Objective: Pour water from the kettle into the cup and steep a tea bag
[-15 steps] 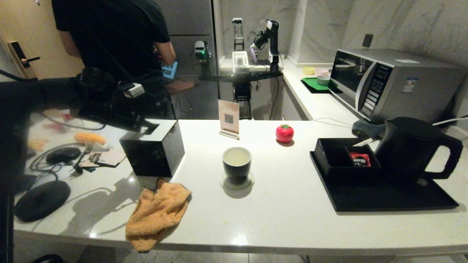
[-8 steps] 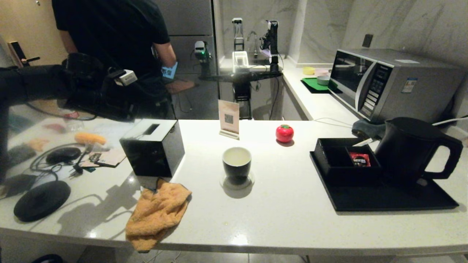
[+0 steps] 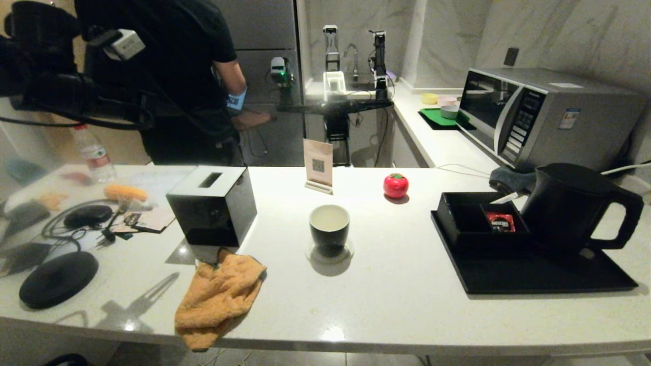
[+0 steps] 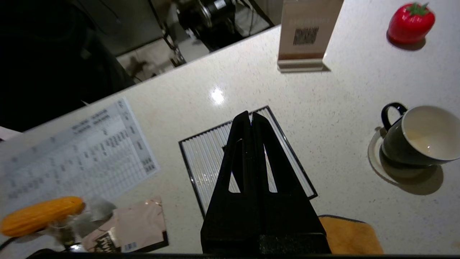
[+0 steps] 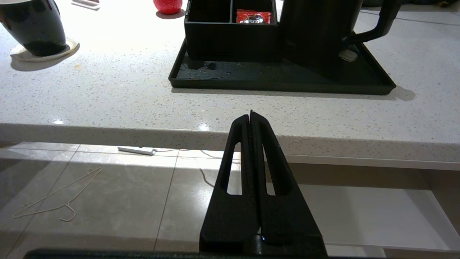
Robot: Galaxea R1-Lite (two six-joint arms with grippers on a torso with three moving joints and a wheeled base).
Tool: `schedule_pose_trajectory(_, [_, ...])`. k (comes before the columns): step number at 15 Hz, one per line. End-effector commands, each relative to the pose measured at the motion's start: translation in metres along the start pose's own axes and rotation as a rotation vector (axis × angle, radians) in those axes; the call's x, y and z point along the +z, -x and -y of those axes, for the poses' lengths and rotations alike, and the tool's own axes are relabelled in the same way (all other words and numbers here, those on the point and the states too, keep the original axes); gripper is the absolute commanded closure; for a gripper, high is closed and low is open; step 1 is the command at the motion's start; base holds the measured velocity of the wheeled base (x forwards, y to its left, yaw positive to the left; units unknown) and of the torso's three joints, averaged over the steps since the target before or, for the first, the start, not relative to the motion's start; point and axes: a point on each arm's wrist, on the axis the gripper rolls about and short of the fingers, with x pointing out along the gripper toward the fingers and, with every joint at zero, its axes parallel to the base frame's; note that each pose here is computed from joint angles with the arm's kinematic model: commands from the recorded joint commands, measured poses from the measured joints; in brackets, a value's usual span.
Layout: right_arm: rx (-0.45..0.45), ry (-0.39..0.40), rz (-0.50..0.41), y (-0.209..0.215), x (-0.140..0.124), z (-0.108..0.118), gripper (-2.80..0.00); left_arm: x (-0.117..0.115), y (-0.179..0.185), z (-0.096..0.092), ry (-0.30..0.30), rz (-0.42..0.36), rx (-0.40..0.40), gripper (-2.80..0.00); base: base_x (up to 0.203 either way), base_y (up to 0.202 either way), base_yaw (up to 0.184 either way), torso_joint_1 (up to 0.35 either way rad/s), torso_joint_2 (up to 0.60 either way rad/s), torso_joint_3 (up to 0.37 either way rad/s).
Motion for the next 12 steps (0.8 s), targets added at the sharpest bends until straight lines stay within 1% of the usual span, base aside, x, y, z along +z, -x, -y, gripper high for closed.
schedule_pose_trajectory(1, [0.001, 0.000, -0.001, 0.000, 0.000, 0.000, 0.00, 0.024, 0.054, 0.021, -0.046, 0.079, 0.039, 0.00, 0.000, 0.000, 0.000, 0.000, 0.00, 0.000])
schedule_pose_trajectory(3, [0.001, 0.000, -0.001, 0.000, 0.000, 0.000, 0.00, 0.024, 0.086, 0.041, -0.050, 0.090, 0.048, 0.00, 0.000, 0.000, 0.000, 0.000, 0.00, 0.000])
schedule_pose_trajectory(4, [0.001, 0.000, -0.001, 0.000, 0.000, 0.000, 0.00, 0.019, 0.100, 0.053, -0.045, 0.085, 0.048, 0.00, 0.000, 0.000, 0.000, 0.000, 0.00, 0.000])
schedule_pose_trajectory(6, [0.001, 0.000, -0.001, 0.000, 0.000, 0.000, 0.00, 0.002, 0.127, 0.083, -0.021, 0.059, 0.042, 0.00, 0.000, 0.000, 0.000, 0.000, 0.00, 0.000])
schedule_pose_trajectory(8, [0.001, 0.000, -0.001, 0.000, 0.000, 0.000, 0.00, -0.023, 0.144, 0.113, 0.005, 0.035, 0.034, 0.00, 0.000, 0.000, 0.000, 0.000, 0.00, 0.000])
schedule_pose_trajectory(10, [0.001, 0.000, -0.001, 0.000, 0.000, 0.000, 0.00, -0.052, 0.154, 0.143, 0.022, 0.035, 0.017, 0.00, 0.000, 0.000, 0.000, 0.000, 0.00, 0.000])
schedule_pose_trajectory(12, [0.001, 0.000, -0.001, 0.000, 0.000, 0.000, 0.00, -0.089, 0.161, 0.167, 0.024, 0.033, 0.024, 0.00, 0.000, 0.000, 0.000, 0.000, 0.00, 0.000])
